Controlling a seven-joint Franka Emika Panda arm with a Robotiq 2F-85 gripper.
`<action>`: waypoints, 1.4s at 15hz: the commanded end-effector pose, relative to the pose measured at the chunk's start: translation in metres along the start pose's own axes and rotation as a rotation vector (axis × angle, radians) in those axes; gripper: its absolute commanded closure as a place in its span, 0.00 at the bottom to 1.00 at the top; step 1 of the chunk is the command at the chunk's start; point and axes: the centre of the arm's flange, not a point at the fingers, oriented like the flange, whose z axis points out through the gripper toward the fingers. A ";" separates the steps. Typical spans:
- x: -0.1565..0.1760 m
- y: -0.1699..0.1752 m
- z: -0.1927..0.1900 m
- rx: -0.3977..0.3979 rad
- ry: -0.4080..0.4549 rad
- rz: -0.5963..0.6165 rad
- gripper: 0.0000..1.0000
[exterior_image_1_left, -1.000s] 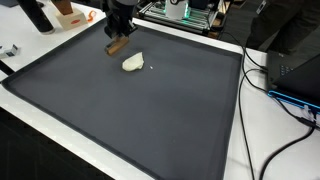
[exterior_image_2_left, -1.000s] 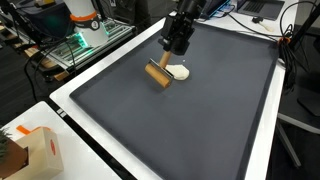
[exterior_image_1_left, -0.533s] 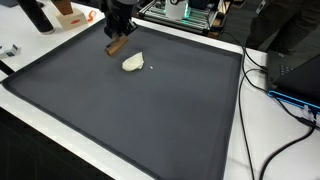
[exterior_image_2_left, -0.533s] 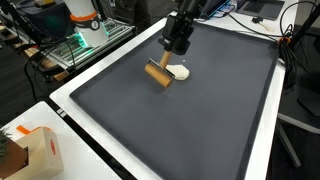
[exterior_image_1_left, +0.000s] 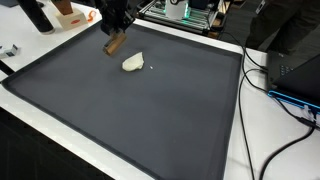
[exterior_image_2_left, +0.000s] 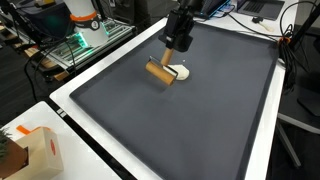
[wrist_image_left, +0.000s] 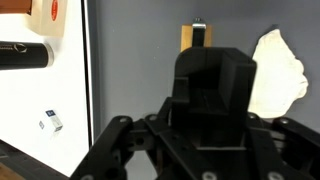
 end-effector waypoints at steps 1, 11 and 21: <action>-0.009 0.027 -0.011 0.095 0.011 -0.040 0.76; -0.020 0.086 -0.033 0.408 0.077 -0.136 0.76; -0.014 0.095 -0.045 0.455 0.106 -0.152 0.51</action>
